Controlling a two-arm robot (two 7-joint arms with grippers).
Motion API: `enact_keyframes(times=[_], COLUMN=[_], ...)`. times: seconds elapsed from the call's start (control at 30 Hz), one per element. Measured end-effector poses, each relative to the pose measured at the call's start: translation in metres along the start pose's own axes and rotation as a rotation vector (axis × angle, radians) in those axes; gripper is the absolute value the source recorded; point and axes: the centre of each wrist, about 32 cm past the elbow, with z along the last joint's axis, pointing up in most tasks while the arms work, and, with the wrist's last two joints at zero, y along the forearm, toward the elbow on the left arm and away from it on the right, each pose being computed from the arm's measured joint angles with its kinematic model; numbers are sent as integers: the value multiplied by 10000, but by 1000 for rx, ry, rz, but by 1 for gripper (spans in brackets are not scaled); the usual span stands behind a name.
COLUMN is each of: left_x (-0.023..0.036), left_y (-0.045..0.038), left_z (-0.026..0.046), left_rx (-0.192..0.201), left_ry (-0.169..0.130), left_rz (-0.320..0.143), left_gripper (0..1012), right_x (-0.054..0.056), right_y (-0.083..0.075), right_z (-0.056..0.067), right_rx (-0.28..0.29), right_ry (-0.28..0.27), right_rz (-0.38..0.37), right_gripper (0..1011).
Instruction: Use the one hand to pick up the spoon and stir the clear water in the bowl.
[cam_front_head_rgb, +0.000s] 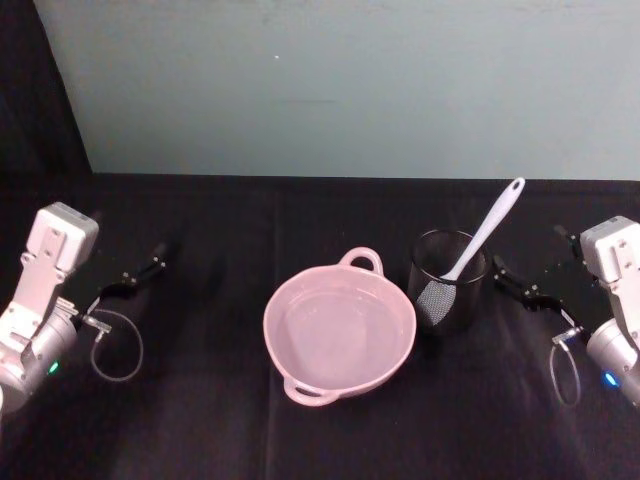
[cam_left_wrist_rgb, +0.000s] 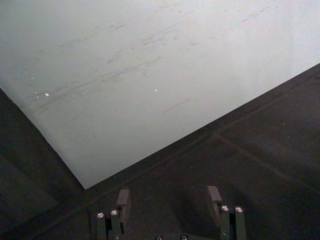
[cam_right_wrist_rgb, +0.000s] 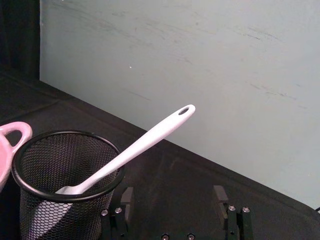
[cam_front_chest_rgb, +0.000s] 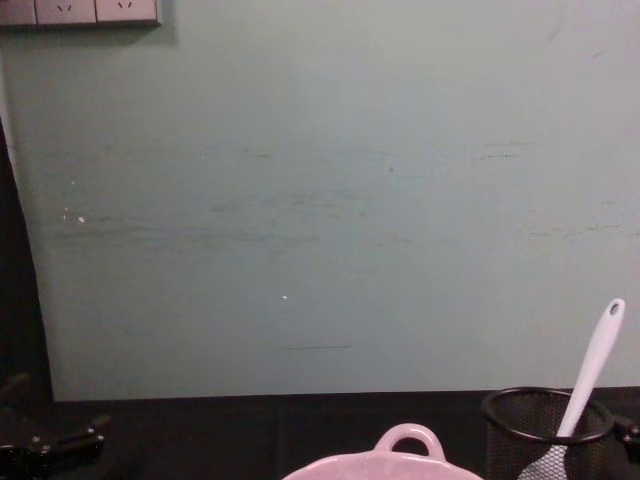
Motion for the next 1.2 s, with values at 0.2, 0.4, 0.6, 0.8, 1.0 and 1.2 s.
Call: enact_keyframes(times=[0.2,0.4,0.6,0.8,1.0,1.2], left_x=[0,0,0,0,0,0], left_y=[0,0,0,0,0,0], left_z=[0,0,0,0,0,0], left_rx=[0,0,0,0,0,0], left_ry=[0,0,0,0,0,0], left_rz=[0,0,0,0,0,0], left_gripper=[1005,1005,1005,1005,1005,1005], right_x=[0,0,0,0,0,0], right_y=[0,0,0,0,0,0], right_z=[0,0,0,0,0,0], right_rx=[0,0,0,0,0,0], right_ry=[0,0,0,0,0,0], right_rz=[0,0,0,0,0,0], right_gripper=[1003,1002,1002,1003,1002,1003])
